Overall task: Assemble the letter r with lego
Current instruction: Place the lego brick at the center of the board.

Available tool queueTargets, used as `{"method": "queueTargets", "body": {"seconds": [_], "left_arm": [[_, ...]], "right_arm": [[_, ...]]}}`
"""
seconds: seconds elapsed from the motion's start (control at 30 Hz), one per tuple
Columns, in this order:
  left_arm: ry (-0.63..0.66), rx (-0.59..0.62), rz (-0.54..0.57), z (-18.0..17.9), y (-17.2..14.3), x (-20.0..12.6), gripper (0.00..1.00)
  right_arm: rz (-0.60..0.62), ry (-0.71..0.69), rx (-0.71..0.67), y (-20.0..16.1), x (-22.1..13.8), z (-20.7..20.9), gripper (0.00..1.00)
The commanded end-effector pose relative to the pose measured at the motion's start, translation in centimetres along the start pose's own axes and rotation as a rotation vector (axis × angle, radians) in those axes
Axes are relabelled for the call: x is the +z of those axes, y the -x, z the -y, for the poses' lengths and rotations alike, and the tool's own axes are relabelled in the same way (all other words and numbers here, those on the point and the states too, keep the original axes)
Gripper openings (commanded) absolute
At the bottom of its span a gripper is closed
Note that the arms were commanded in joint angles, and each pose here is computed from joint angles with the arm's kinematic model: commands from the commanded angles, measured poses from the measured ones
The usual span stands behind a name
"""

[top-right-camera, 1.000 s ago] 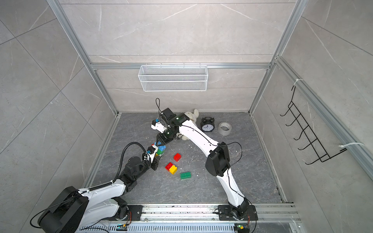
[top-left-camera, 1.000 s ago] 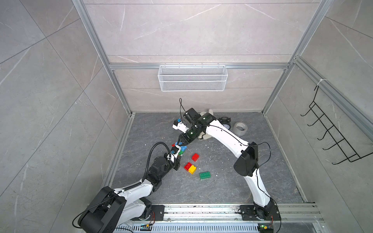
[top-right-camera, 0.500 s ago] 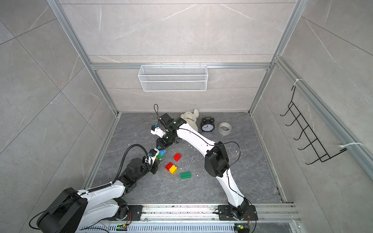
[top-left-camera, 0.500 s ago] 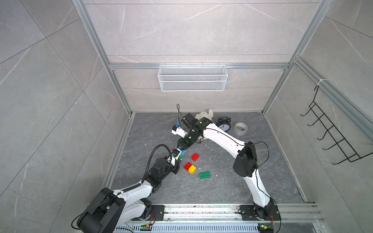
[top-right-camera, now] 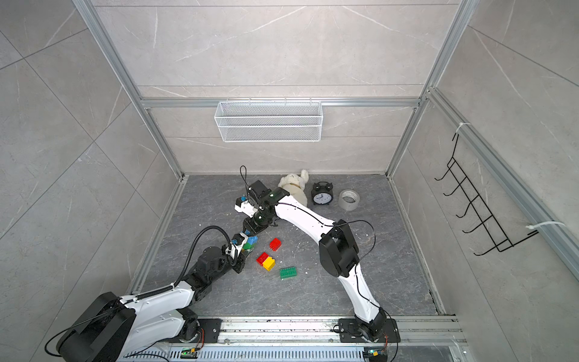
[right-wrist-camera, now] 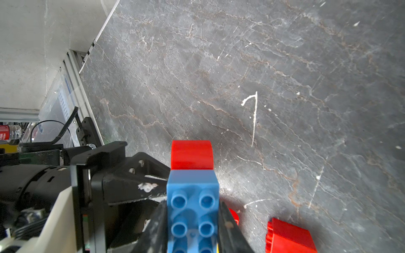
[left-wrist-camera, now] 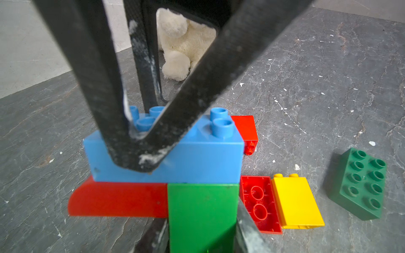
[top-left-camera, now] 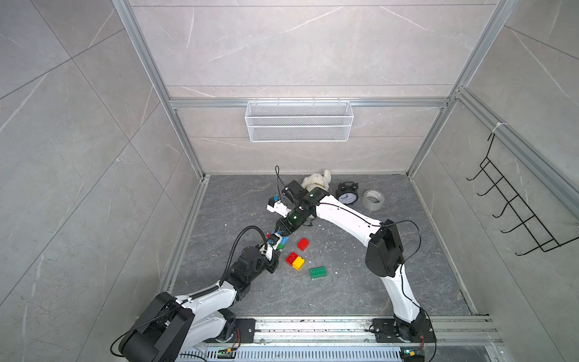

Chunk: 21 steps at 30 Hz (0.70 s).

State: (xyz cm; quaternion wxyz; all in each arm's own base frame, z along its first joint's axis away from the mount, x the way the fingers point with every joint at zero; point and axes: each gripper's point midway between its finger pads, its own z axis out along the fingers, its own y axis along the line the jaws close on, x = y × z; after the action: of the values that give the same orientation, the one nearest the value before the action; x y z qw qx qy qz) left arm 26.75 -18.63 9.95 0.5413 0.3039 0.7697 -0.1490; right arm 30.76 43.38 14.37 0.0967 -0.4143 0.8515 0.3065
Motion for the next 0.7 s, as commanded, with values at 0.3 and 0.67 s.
{"method": "queueTargets", "body": {"seconds": [0.3,0.67], "left_arm": [[0.170,0.001,0.276,-3.5,7.7,-2.0,0.35],[0.189,0.001,0.296,-3.8,8.2,-2.3,0.35]], "right_arm": [[-0.069,0.134,0.078,-2.7,1.4,-3.0,0.29],[-0.068,0.145,0.134,-4.4,2.1,-2.2,0.28]]}}
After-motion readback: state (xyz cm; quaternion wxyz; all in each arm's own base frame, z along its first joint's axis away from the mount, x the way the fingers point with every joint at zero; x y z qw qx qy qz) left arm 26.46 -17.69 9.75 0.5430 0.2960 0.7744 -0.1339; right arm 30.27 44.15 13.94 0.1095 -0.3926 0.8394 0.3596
